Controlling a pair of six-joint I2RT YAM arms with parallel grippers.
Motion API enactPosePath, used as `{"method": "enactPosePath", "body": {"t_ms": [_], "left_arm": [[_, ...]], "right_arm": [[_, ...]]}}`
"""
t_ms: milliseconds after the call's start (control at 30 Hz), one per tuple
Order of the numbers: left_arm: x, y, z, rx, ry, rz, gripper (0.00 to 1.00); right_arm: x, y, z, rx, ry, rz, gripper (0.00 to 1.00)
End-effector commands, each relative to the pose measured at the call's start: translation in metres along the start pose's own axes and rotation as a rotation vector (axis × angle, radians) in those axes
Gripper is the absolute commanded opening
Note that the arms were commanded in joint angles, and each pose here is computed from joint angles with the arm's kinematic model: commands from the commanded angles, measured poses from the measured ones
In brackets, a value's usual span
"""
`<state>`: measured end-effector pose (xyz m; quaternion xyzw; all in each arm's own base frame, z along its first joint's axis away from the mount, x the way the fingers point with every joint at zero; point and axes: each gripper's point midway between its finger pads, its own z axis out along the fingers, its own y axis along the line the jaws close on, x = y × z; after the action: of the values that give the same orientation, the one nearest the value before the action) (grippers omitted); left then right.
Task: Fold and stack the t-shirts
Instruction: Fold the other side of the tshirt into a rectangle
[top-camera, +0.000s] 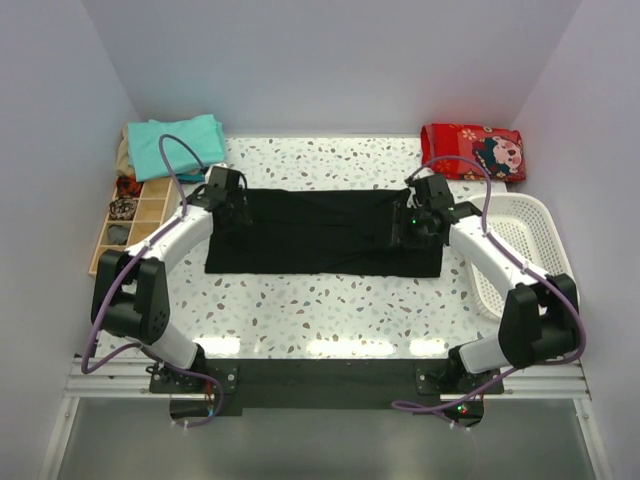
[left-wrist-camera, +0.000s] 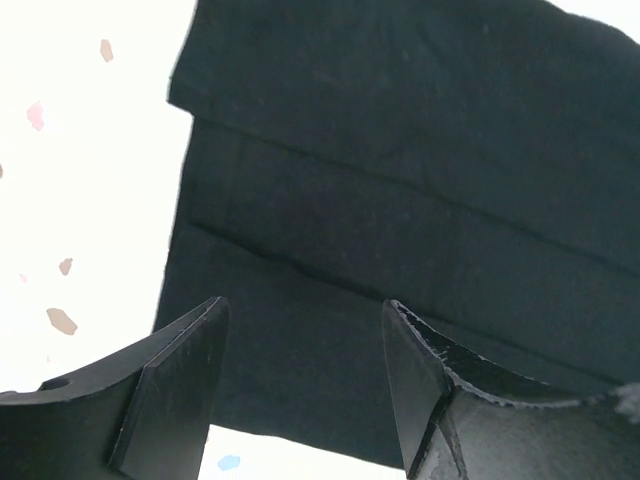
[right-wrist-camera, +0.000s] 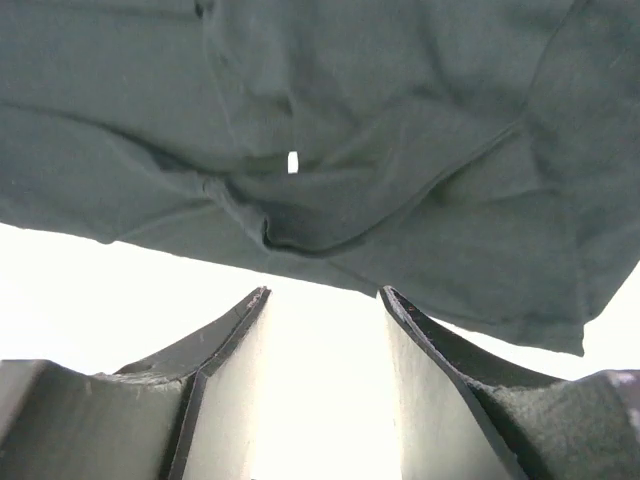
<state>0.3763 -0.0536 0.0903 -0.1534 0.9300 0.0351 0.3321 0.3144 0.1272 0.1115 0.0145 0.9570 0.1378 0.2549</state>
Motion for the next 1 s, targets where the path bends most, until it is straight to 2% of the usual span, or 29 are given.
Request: {"method": "enactPosePath", "body": {"t_ms": [0, 267, 433, 633, 767, 867, 967], "left_arm": [[-0.009, -0.013, -0.005, 0.082, -0.031, -0.028, 0.68], [0.002, -0.016, 0.002, 0.1, 0.01, -0.014, 0.69], [0.003, -0.017, 0.004, 0.101, 0.022, -0.007, 0.69], [0.002, -0.017, 0.006, 0.094, 0.025, 0.004, 0.69], [0.001, -0.017, 0.007, 0.087, 0.028, 0.008, 0.69], [0.002, -0.015, 0.006, 0.083, 0.028, 0.009, 0.69], [0.003, -0.015, 0.006, 0.085, 0.032, 0.011, 0.69]], "right_arm": [[0.022, 0.014, -0.001, -0.047, 0.064, 0.016, 0.49], [0.04, 0.02, 0.018, -0.045, 0.143, 0.007, 0.5], [0.035, 0.014, 0.038, -0.006, 0.131, -0.005, 0.5], [-0.005, 0.009, 0.072, 0.071, 0.071, -0.058, 0.5], [-0.054, 0.024, 0.086, 0.064, 0.001, -0.083, 0.5], [-0.076, 0.031, 0.097, 0.06, -0.022, -0.092, 0.51], [-0.08, 0.03, 0.099, 0.086, -0.011, -0.1, 0.51]]}}
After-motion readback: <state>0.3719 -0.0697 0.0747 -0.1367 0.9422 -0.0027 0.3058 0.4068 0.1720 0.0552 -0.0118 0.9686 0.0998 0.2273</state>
